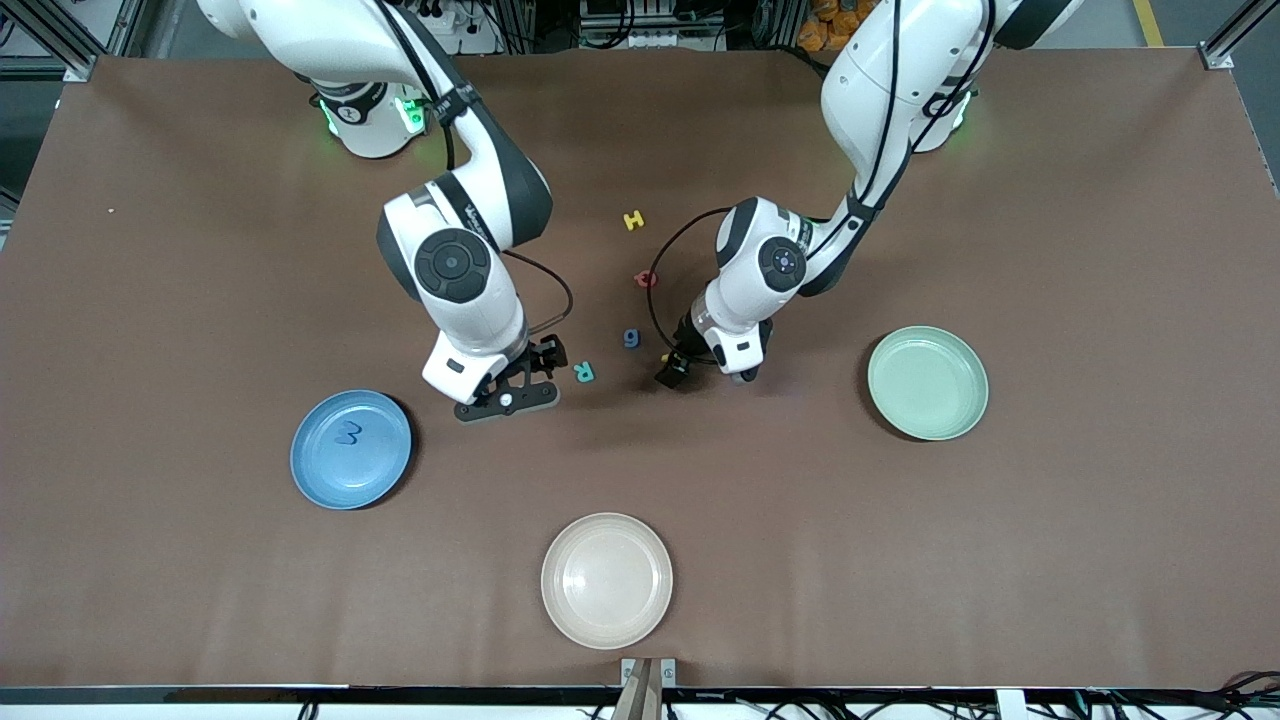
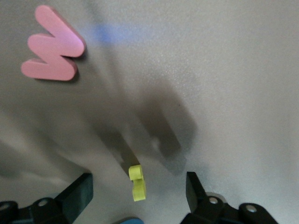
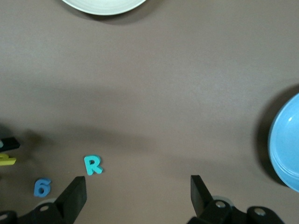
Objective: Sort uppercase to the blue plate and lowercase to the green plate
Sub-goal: 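Grasp the yellow 4 with the left gripper while the right gripper reaches the R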
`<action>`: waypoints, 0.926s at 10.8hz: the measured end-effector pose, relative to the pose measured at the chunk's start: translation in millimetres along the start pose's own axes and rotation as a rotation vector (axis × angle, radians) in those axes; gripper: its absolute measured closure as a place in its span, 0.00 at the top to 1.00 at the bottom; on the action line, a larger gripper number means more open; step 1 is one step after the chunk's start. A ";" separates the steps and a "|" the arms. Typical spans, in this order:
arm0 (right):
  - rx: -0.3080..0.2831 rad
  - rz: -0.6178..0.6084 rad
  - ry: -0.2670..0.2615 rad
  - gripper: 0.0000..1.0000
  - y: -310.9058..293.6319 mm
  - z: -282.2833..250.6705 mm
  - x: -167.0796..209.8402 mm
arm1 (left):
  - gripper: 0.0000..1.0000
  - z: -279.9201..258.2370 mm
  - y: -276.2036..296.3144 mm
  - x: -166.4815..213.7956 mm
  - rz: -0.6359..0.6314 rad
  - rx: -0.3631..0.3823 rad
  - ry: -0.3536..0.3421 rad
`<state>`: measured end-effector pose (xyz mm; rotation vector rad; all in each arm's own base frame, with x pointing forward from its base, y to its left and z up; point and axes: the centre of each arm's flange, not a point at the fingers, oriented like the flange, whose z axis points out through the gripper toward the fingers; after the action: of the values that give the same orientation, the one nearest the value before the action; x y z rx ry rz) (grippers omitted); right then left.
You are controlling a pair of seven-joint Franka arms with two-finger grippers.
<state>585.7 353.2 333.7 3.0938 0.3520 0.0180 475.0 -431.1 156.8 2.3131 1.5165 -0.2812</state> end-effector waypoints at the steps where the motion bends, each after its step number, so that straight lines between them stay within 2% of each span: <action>1: 0.001 0.012 0.006 0.99 -1.6 7.7 0.7 | 0.81 0.2 -0.4 0.0 0.000 0.001 0.000; 5: 0.006 0.048 0.031 0.96 -23.9 45.3 -1.4 | 0.70 1.2 -1.7 -1.7 0.003 0.003 0.000; 7: 0.005 0.070 0.030 0.92 -22.9 62.0 -5.8 | 0.59 1.4 -2.1 -2.3 0.004 0.004 0.000; 10: 0.013 0.117 0.013 0.79 -38.2 74.3 -15.7 | 0.46 0.6 -1.2 -4.1 0.007 -0.005 0.000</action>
<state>563.0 384.9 258.1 3.1242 0.1718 0.0385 472.3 -434.4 157.5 2.3147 1.5066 -0.2754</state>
